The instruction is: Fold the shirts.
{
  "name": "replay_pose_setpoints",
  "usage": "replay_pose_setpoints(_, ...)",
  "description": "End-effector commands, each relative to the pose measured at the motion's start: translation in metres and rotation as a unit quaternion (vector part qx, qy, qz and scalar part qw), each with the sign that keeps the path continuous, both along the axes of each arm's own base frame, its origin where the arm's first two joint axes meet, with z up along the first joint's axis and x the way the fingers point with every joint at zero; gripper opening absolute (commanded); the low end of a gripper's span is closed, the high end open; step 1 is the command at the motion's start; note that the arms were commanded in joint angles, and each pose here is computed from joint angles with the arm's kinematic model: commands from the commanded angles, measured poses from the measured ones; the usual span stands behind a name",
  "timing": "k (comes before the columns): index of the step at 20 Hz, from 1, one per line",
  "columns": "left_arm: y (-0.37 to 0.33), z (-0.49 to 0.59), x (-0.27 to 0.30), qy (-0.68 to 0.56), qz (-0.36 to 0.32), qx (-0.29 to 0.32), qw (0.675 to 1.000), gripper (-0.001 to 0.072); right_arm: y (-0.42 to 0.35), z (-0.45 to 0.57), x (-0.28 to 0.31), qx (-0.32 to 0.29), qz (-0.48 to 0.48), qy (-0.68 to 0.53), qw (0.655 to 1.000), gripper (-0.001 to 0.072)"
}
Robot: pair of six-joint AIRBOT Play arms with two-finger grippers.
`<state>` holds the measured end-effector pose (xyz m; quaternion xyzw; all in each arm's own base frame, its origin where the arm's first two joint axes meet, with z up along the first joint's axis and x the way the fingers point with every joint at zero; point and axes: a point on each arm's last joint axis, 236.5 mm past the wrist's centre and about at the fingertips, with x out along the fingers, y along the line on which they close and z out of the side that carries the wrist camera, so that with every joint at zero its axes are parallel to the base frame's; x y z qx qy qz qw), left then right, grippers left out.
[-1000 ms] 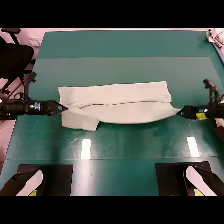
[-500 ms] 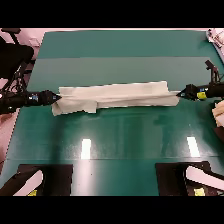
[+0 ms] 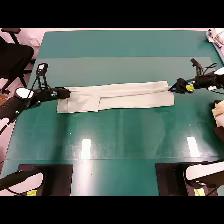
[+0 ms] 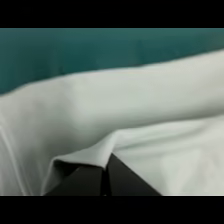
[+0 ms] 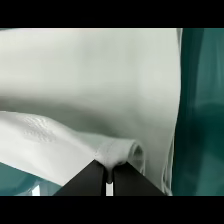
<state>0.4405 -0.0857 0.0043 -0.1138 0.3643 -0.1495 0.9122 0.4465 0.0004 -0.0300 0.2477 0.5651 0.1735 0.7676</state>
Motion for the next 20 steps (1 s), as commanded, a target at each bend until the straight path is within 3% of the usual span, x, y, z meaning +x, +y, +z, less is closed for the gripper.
replay_pose_setpoints(1, 0.028, 0.005, 0.029, -0.061, 0.050, 0.058, 0.995, 0.0024, 0.010, -0.013, 0.024, 0.001, 0.020, -0.001, 1.000, 0.0019)
replay_pose_setpoints(7, 0.026, 0.000, 0.026, -0.064, 0.016, 0.094, 0.993, 0.0026, 0.026, -0.022, 0.034, 0.010, 0.052, 0.012, 0.999, 0.0027)
replay_pose_setpoints(8, 0.027, 0.000, 0.026, -0.065, 0.014, 0.096, 0.993, 0.0114, 0.026, -0.020, 0.033, 0.010, 0.052, 0.012, 0.999, 0.0134)
replay_pose_setpoints(9, 0.027, 0.001, 0.026, -0.065, 0.015, 0.096, 0.993, 0.0384, 0.026, -0.018, 0.033, 0.010, 0.053, 0.010, 0.999, 0.0361)
replay_pose_setpoints(10, 0.028, 0.002, 0.027, -0.068, 0.016, 0.097, 0.993, 0.0483, 0.025, -0.015, 0.033, 0.008, 0.053, 0.006, 0.999, 0.0484)
replay_pose_setpoints(16, -0.003, 0.047, 0.025, -0.046, -0.043, 0.064, 0.996, 0.0476, -0.007, 0.045, 0.037, -0.023, 0.028, -0.064, 0.997, 0.0488)
replay_pose_setpoints(18, -0.015, 0.063, 0.017, -0.013, -0.063, 0.044, 0.997, 0.0271, -0.024, 0.068, 0.029, -0.027, 0.015, -0.076, 0.997, 0.0498)
replay_pose_setpoints(20, -0.036, 0.084, 0.011, 0.000, -0.081, 0.008, 0.997, 0.0022, -0.037, 0.081, 0.018, -0.024, 0.004, -0.074, 0.997, 0.0499)
